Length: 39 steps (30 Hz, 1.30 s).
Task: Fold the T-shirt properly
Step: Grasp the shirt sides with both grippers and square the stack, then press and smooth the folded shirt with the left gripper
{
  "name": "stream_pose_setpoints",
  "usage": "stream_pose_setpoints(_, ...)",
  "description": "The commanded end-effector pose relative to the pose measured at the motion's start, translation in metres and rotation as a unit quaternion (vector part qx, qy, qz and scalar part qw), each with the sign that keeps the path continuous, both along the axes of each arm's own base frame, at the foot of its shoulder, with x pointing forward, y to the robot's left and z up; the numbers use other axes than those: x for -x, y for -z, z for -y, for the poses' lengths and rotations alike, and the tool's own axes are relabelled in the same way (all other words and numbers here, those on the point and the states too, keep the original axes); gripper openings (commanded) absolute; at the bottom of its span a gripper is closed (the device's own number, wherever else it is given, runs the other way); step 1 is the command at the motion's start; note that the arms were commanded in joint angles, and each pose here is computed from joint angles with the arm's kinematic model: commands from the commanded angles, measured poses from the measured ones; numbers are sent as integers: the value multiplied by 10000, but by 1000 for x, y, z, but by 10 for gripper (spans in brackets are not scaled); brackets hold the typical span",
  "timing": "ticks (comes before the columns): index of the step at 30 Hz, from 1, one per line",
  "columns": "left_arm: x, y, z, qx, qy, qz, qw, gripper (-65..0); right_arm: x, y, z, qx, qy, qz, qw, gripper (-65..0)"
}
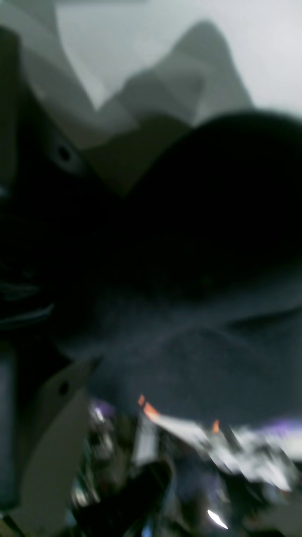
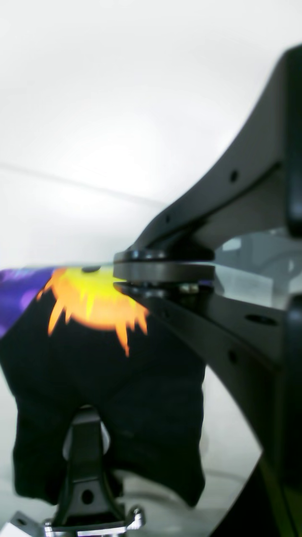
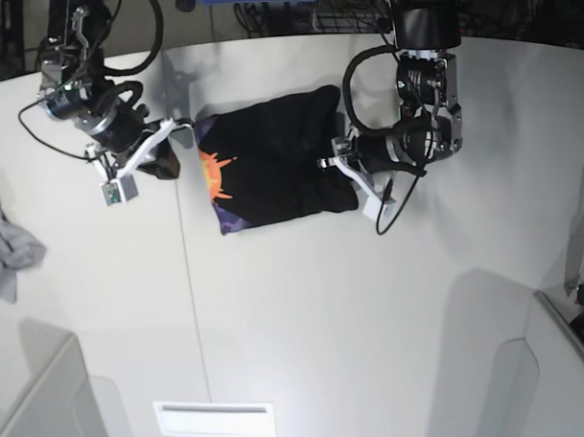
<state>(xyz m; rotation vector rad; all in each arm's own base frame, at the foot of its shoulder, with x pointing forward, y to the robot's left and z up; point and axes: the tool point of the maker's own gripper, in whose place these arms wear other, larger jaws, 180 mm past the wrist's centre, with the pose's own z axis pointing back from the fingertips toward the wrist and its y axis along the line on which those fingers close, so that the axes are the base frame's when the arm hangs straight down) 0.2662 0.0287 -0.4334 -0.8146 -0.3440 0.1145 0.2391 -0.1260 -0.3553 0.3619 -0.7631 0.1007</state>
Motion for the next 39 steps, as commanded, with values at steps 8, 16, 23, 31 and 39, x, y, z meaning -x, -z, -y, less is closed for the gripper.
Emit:
stream_pose_setpoints(8,-26,-41,0,-1879,2221,792,9535,-650,8,-5,50,243,632,82,9977,-650)
stream_pose_setpoints(16,-26,-53,26,-3179,4168,1863,8310,-650,21,-2,81,448,1026,-45,9937,-650)
stream_pose_setpoints(23,-3,-61,66,-3087,5411,3621,6934,-650,31,1,98,577,1224,-140,9907,-650)
stream_pose_setpoints(31,-14,-45,51,-3611,6329,4227,5389,-650,40,24,86,180,1510,-434,9874,-650)
stream_pose_setpoints(39,-18,-41,61,-3517,6295,4372,5375,-650,37,27,77,-8,1616,-435,9859,-650)
